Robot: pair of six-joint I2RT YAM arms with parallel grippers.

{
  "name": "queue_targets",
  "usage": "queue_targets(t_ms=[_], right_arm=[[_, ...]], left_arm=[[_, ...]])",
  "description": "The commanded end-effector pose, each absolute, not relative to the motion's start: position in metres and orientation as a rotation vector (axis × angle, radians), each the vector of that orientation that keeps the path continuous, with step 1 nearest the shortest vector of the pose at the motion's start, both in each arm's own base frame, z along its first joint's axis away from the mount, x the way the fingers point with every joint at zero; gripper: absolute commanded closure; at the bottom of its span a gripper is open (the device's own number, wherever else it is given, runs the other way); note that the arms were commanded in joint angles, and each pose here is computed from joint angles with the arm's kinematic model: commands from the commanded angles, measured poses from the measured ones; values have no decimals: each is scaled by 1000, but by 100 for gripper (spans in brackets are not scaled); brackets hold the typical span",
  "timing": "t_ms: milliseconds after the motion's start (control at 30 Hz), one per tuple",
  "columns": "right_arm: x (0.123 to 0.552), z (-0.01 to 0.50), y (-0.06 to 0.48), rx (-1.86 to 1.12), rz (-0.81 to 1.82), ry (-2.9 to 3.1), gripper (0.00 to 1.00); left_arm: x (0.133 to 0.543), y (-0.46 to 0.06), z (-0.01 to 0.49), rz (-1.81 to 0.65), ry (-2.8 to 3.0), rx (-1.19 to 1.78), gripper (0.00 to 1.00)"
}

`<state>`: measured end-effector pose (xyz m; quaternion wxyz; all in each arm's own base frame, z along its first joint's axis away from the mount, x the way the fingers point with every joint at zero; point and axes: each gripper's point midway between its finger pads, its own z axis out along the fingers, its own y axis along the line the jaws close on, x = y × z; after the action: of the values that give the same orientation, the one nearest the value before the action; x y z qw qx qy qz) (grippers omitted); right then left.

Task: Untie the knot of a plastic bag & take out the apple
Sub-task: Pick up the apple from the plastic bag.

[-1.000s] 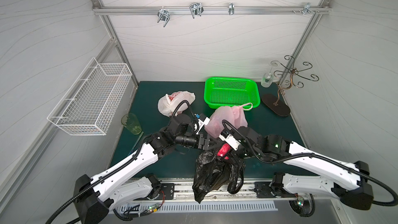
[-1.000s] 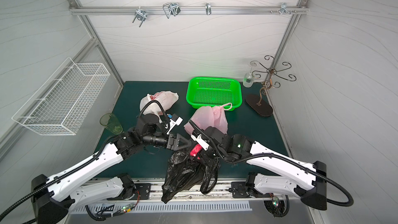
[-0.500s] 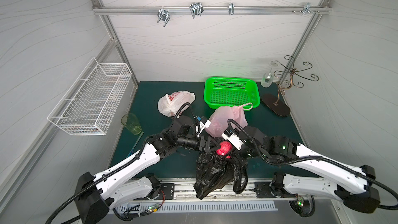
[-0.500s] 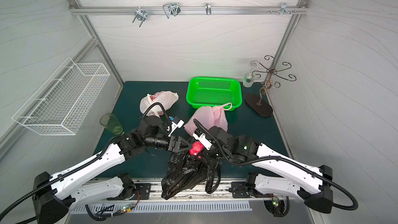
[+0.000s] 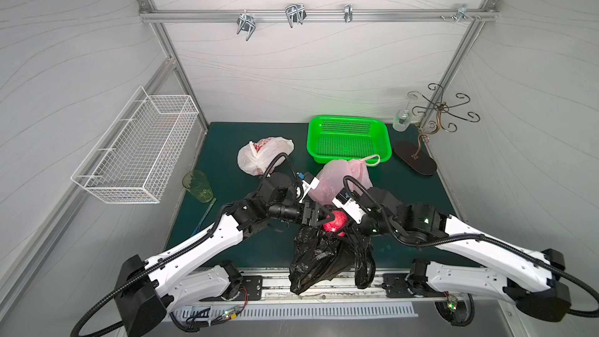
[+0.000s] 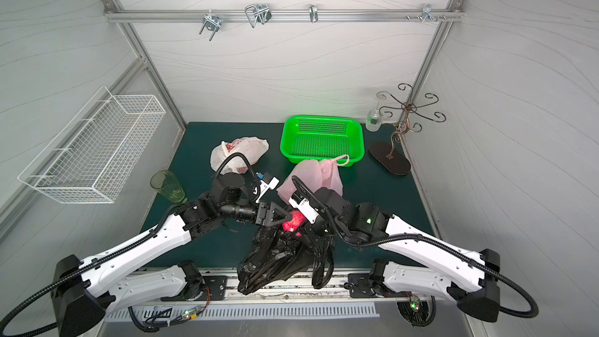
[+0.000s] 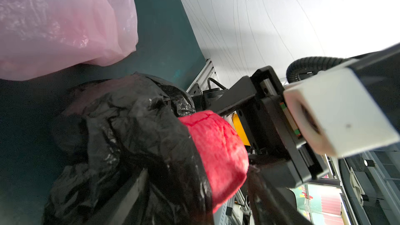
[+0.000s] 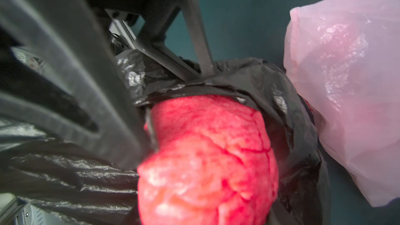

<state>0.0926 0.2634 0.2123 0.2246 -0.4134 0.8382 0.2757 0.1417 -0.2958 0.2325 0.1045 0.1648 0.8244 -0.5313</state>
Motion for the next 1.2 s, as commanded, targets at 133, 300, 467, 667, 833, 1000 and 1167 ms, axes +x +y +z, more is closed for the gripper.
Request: queue_targets(t_ms=[133,300,467,667,833,1000,1167], right_arm=[[94,228,279,-1161,860,2231,62],[87,236,293,-1198,971,2166,61],[88,233,302,-1211,985,2159,59],[100,236,309,-1173,983,2133,45],[106,237,316,-1153,1022,2134,34],[110,229,323,-1145,1060,2153,26],[115,223,327,-1126,1080,2169,29]], left_arm=[[151,-313,257,-1647,2288,515,26],[155,-318,258,-1677,2267,499,28],[157,-320,258,-1695,2260,481,30],[156,-318,258,-1695,2261,475,34],[155,-316,258,-1699,2261,462,35],[155,-315,260,-1710,2249,436,36],[151,-311,260,-1734,2243,404,37]])
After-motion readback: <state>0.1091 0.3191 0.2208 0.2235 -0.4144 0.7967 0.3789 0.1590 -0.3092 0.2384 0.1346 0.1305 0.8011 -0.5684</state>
